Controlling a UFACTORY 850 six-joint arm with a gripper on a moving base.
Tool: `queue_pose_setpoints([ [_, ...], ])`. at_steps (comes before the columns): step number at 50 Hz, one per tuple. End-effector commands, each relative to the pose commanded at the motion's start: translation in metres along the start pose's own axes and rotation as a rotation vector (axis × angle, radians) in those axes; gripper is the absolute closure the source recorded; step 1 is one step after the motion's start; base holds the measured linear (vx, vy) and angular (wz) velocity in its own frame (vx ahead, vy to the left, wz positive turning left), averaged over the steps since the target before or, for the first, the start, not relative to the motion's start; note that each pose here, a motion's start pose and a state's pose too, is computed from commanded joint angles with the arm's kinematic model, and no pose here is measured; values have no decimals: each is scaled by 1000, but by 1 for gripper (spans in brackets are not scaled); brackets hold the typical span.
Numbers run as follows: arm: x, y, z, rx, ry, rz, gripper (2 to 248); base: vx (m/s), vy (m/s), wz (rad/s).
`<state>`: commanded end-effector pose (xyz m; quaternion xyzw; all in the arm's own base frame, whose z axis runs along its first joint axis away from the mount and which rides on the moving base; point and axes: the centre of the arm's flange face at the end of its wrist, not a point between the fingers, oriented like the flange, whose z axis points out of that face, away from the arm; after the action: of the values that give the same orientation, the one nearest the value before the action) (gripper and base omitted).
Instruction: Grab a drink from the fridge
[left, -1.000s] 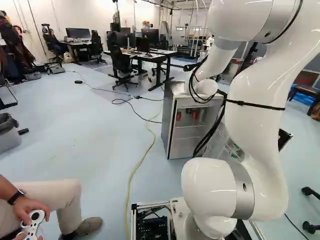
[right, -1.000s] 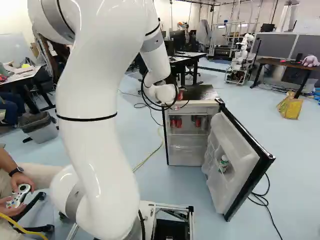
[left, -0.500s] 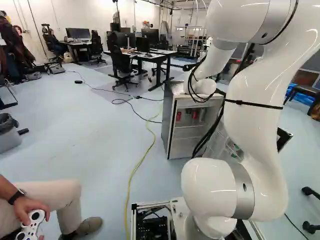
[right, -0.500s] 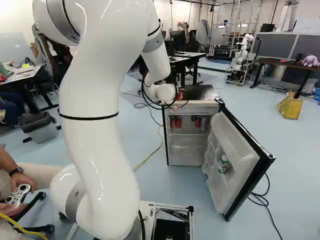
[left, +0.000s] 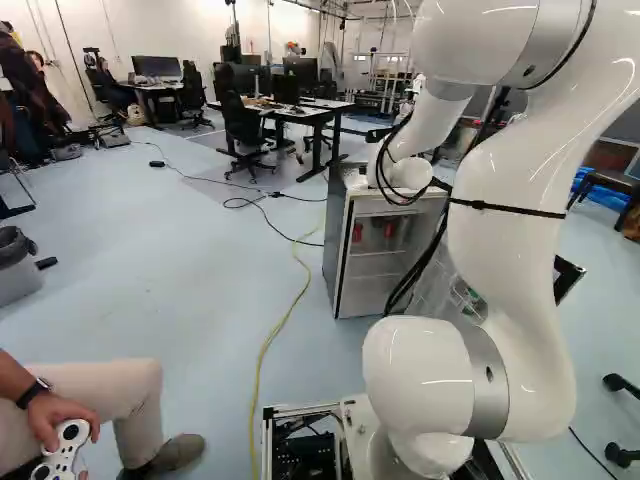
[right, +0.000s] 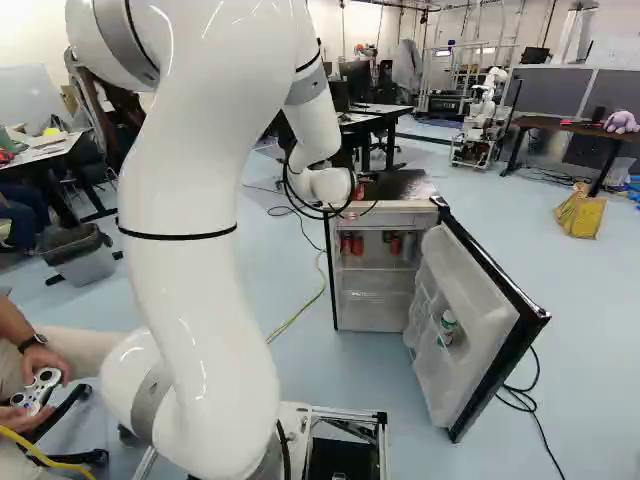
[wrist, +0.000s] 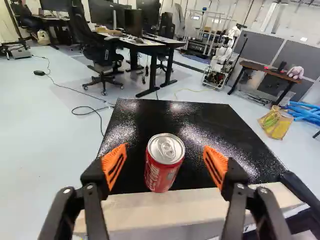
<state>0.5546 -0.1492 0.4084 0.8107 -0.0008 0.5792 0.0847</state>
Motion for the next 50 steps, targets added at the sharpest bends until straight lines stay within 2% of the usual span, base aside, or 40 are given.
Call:
queue_pose_setpoints([
  [4, 0, 0, 0, 0, 0, 0, 38, 0, 0, 0],
  [5, 0, 0, 0, 0, 0, 0, 5, 0, 0, 0],
  [22, -1, -1, -6, 1, -3, 0, 3, 0, 0, 0],
  [50, -12, -12, -58, 8, -26, 2, 3, 0, 0, 0],
])
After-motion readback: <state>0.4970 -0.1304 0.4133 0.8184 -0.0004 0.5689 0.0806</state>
